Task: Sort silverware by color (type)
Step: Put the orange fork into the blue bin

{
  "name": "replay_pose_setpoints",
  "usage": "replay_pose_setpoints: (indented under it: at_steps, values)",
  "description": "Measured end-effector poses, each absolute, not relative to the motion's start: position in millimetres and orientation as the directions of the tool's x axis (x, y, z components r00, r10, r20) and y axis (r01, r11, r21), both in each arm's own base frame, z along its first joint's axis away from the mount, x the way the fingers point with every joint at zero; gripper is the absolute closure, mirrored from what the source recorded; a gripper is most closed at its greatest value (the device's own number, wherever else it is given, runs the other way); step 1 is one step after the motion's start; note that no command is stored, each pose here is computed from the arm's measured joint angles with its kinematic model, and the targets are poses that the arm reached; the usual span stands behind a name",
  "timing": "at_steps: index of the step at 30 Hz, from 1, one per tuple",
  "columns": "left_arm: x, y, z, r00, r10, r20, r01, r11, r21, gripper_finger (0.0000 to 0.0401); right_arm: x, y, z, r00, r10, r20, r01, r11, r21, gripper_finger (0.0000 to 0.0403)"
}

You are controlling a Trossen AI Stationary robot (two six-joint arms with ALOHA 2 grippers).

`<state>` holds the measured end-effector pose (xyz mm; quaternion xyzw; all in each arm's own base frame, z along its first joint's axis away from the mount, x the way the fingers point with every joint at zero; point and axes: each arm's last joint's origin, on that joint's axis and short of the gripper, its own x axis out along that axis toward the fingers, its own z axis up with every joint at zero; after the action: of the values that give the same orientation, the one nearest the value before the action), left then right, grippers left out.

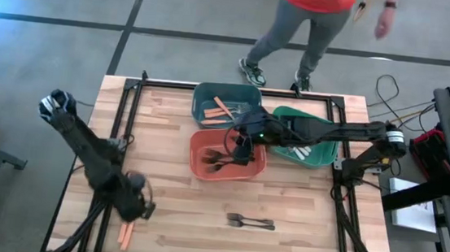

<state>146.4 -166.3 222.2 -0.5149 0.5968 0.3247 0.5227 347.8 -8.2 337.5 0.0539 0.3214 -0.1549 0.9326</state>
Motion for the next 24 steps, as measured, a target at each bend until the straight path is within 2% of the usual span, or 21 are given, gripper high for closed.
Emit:
replay_pose_setpoints:
  at_steps: [8, 24]
  values:
    - [135.4, -196.5, 179.7, -0.016, -0.234, -0.972, -0.970, 0.241, -0.042, 0.0322, 344.7, -8.0, 342.5, 0.756, -0.260, -0.601, 0.319, 0.948, -0.010, 0.0282]
    - [146.9, -211.5, 154.9, -0.043, -0.195, -0.980, -0.965, 0.263, -0.010, 0.0293, 345.2, 2.3, 341.3, 0.759, -0.238, -0.606, 0.301, 0.954, 0.003, 0.0284]
